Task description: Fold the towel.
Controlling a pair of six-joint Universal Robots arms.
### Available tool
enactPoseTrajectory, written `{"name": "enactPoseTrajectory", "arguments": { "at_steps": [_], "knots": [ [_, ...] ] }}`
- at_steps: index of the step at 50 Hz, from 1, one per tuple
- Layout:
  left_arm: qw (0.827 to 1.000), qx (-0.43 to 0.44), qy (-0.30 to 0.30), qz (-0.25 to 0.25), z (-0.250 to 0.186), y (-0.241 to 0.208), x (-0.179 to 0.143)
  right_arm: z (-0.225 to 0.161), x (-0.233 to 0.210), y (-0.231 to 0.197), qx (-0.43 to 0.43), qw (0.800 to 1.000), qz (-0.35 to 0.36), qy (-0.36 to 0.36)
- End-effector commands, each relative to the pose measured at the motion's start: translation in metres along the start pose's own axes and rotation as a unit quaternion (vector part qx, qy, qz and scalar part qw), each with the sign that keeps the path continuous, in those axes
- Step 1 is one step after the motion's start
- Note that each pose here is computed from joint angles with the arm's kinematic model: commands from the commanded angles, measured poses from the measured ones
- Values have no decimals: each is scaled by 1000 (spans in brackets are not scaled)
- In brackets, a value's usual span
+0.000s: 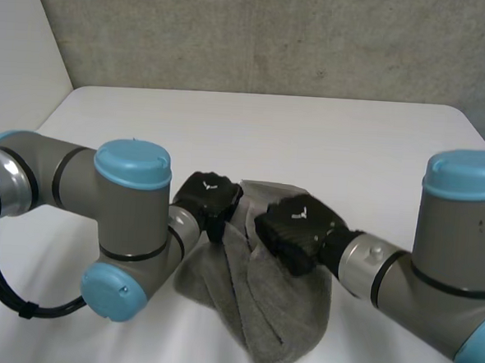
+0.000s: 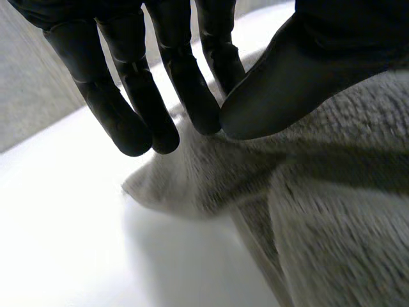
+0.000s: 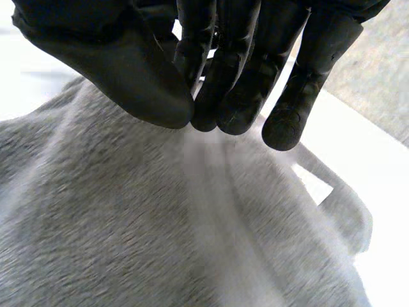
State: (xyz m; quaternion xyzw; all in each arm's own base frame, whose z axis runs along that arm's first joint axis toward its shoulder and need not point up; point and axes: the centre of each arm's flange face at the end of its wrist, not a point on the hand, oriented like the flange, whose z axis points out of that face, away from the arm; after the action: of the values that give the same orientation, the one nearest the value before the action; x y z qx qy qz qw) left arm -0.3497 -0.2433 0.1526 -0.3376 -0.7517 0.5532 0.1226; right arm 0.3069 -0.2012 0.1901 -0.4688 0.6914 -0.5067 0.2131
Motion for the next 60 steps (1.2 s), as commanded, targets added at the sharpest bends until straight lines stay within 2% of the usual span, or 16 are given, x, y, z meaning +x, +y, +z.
{"name": "enactPoseTrajectory", "arguments": {
  "at_steps": [1,2,4,8,18,23,35,44,50,60],
  "knots": [
    [994,98,-40,-7,2,-68,-27,8,30,-52,89,995,-1,42],
    [994,99,-40,-7,2,-68,-28,8,30,-52,89,995,0,42],
    [988,134,-70,-11,-8,-96,-45,8,37,-64,107,993,9,50],
    [987,142,-72,-11,-18,-104,-46,8,36,-62,102,993,16,49],
    [996,72,-57,-11,-28,-51,-35,4,19,-32,64,997,27,23],
    [997,46,-61,-14,-28,-25,-37,7,15,-28,72,997,21,20],
    [997,32,-61,-15,-27,-6,-35,15,12,-24,94,995,15,17],
    [997,34,-71,-18,-25,-2,-41,40,-2,-14,81,997,15,-6],
    [996,23,-82,-23,-24,4,-51,58,7,-13,86,996,14,2],
    [996,15,-79,-23,-26,10,-49,90,24,-12,93,995,8,25]
  ]
}}
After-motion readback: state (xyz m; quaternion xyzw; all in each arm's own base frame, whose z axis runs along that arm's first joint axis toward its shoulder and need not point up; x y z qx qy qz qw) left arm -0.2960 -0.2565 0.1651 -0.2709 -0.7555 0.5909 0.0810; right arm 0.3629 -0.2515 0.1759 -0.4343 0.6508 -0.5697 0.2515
